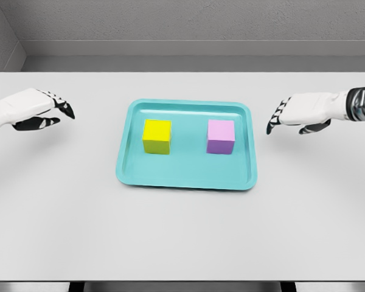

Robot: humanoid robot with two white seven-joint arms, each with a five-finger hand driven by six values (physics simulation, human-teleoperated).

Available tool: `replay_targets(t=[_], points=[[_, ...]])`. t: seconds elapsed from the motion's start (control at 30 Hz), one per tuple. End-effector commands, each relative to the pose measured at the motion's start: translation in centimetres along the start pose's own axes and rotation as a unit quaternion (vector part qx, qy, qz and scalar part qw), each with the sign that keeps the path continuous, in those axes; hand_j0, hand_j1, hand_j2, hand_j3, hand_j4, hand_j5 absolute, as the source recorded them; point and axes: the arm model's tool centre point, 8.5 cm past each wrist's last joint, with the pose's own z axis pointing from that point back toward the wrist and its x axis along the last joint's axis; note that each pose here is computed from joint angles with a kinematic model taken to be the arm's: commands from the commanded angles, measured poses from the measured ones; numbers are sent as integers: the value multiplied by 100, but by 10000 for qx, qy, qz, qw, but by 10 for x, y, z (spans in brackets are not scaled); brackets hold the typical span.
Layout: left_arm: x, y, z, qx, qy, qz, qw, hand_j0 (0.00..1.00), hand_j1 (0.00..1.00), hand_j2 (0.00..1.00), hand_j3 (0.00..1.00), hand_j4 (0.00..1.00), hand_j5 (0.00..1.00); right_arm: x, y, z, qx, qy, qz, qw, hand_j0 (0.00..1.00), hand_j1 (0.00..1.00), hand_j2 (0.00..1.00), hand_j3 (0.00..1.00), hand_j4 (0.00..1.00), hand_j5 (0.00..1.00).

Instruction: Push two cubes

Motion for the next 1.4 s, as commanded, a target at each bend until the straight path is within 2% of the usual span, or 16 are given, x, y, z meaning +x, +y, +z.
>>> replay_targets(t=[0.0,0.33,0.47,0.73,0.83,1.1,1.2,1.37], points=[[7,-5,-11,-14,-92,48,9999,52,52,52,52,52,52,5,-3,3,-23,-40,87,10000,74,74,74,74,74,74],[20,-1,-31,-80,-283,-143,9995,53,53,53,53,53,53,13,-7,-16,-49,-195,116,9997,74,74,74,74,74,74],[33,4,-48,-128,-504,-244,9983,53,53,53,53,53,53,4,-1,-19,4,-100,-37,9999,74,74,74,74,74,74],[57,8,-79,-246,-838,-386,9954,53,53,53,53,53,53,16,-13,-34,-102,-285,86,9995,74,74,74,74,74,74],[60,6,-83,-250,-876,-371,9952,53,53,53,53,53,53,21,-17,-41,-150,-370,106,9991,74,74,74,74,74,74],[69,-3,-98,-442,-965,-298,9939,54,54,54,54,54,54,27,-12,-50,-38,-461,115,9989,74,74,74,74,74,74],[70,-3,-99,-461,-976,-308,9937,54,54,54,54,54,54,31,-15,-55,-54,-532,159,9984,74,74,74,74,74,74],[74,4,-102,-588,-1013,-594,9913,56,56,56,56,56,56,41,-26,-66,-152,-677,231,9973,74,74,74,74,74,74]])
